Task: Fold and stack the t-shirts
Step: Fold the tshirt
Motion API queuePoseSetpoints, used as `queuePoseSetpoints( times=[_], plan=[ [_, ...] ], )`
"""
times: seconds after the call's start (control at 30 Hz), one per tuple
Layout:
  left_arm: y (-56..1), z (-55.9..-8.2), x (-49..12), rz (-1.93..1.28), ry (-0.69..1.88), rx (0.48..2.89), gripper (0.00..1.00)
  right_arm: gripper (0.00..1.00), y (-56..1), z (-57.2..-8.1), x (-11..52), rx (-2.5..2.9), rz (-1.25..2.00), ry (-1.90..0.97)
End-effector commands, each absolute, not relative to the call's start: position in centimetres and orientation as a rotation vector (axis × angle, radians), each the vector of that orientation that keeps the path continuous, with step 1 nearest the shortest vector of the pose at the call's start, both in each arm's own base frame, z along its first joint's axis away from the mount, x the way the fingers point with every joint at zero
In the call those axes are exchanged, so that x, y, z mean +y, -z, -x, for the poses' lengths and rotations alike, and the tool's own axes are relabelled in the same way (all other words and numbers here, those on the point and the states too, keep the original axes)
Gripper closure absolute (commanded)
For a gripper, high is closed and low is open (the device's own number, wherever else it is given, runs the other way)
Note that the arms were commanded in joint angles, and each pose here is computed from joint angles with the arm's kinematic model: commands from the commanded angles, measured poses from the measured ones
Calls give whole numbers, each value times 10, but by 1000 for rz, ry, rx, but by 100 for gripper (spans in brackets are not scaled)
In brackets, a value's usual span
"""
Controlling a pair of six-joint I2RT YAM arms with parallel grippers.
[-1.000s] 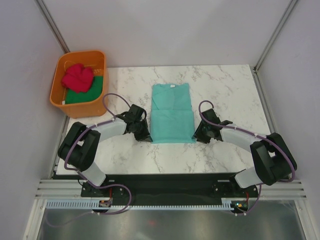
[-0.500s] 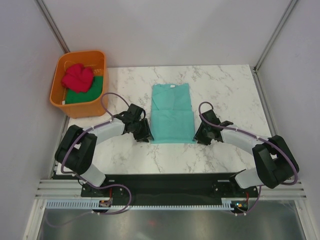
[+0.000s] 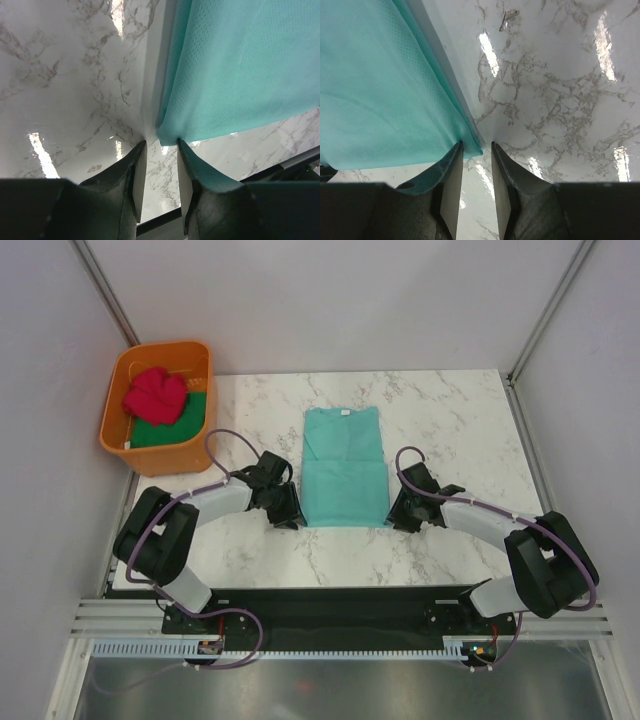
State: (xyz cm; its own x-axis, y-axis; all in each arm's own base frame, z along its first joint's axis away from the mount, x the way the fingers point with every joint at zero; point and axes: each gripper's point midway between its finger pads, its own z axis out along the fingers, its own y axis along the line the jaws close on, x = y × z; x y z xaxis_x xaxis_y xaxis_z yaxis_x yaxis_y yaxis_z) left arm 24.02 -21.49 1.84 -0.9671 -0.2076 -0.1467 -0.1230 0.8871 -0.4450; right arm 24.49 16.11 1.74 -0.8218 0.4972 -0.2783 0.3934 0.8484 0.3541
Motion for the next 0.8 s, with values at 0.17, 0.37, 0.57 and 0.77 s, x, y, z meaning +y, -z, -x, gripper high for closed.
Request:
queuePoseSetpoints(
  times=[0.17, 0.37, 0.57, 0.77],
  plan=[
    [-7, -234, -213, 274, 601, 2885, 75, 72, -10, -244, 156, 2649, -670, -355],
    [-10, -237, -214, 265, 606, 2876, 98, 100, -7, -245, 155, 2642, -653, -343],
    [-22, -235, -224, 227, 657, 2852, 98, 100, -20, -245, 163, 2607, -613, -404],
    [-34, -226, -225, 233, 686, 2827, 98, 100, -31, -240, 170, 2596, -578, -444]
  ],
)
